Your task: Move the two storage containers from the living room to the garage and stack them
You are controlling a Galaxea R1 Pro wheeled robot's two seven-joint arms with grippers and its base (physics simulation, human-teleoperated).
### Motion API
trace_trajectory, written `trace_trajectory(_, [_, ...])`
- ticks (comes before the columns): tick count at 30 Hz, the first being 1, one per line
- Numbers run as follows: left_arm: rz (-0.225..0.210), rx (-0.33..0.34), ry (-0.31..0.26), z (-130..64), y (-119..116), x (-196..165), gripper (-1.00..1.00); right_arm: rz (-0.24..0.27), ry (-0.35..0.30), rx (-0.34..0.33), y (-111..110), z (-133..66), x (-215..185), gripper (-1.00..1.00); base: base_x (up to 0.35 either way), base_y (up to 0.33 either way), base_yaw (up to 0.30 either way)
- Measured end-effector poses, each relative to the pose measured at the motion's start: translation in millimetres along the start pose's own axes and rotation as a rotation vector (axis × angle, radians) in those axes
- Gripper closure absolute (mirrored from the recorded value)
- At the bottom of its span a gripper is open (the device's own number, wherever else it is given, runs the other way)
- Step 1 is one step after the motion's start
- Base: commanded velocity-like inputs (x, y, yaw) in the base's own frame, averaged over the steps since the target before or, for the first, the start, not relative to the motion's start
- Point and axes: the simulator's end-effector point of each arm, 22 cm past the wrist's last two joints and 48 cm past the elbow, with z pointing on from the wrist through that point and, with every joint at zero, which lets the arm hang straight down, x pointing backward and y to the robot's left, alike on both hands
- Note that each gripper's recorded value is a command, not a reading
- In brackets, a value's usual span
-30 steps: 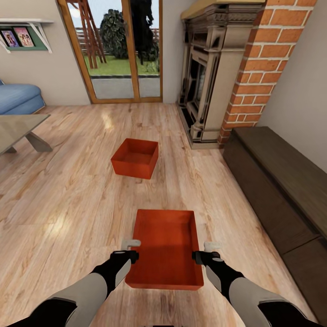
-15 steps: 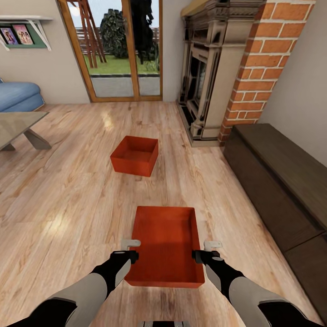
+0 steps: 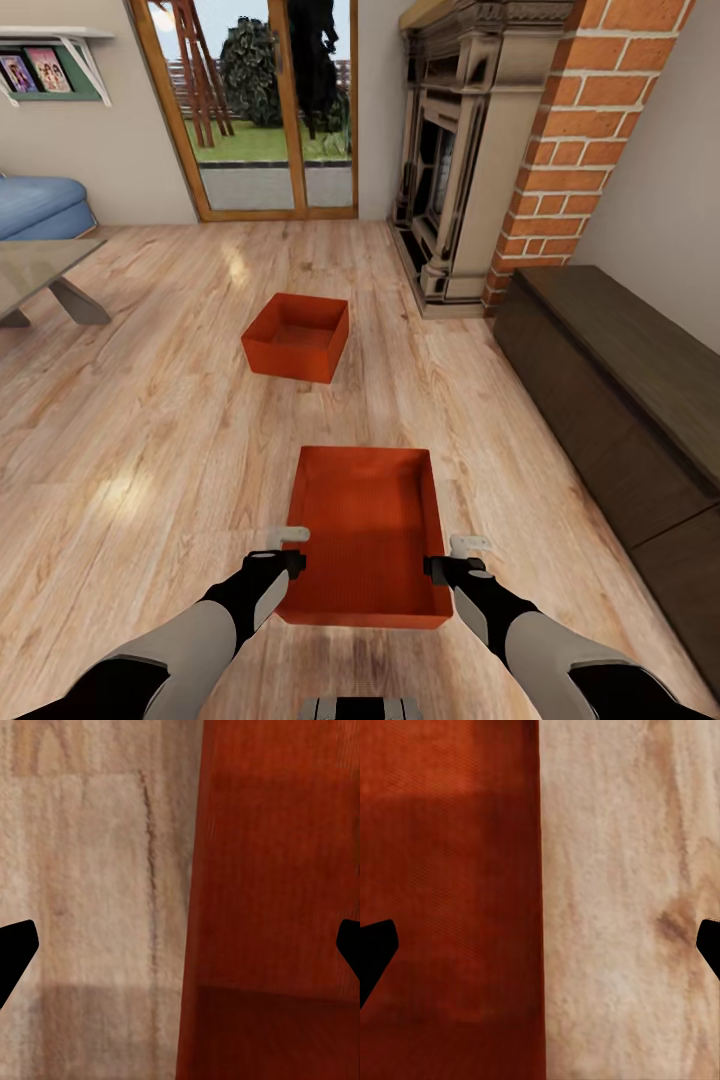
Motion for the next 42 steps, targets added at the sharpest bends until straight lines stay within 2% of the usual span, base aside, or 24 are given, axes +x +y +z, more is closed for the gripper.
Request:
trace_trajectory(10, [-0.013, 0.000, -0.047, -0.1, 0, -10, -1.00, -0.001, 0.005, 0.000, 1, -0.1, 2, -1.00, 0.000, 0.000, 0.000])
trace_trajectory(20, [-0.013, 0.000, -0.050, -0.2, 0, -10, -1.00, 0.000, 0.006, -0.001, 1, -0.1, 2, -1.00, 0.000, 0.000, 0.000])
trace_trajectory(26, [-0.013, 0.000, -0.050, 10.7, -1, -2, -1.00, 0.000, 0.006, -0.006, 2, 10.0, 11, -1.00, 0.000, 0.000, 0.000])
trace_trajectory(38, [-0.013, 0.000, -0.050, 10.8, -1, -2, -1.00, 0.000, 0.007, -0.003, 1, 10.1, 11, -1.00, 0.000, 0.000, 0.000])
trace_trajectory(42, [-0.013, 0.000, -0.050, 18.0, -2, 4, -1.00, 0.000, 0.006, -0.004, 1, 16.8, 17, -1.00, 0.000, 0.000, 0.000])
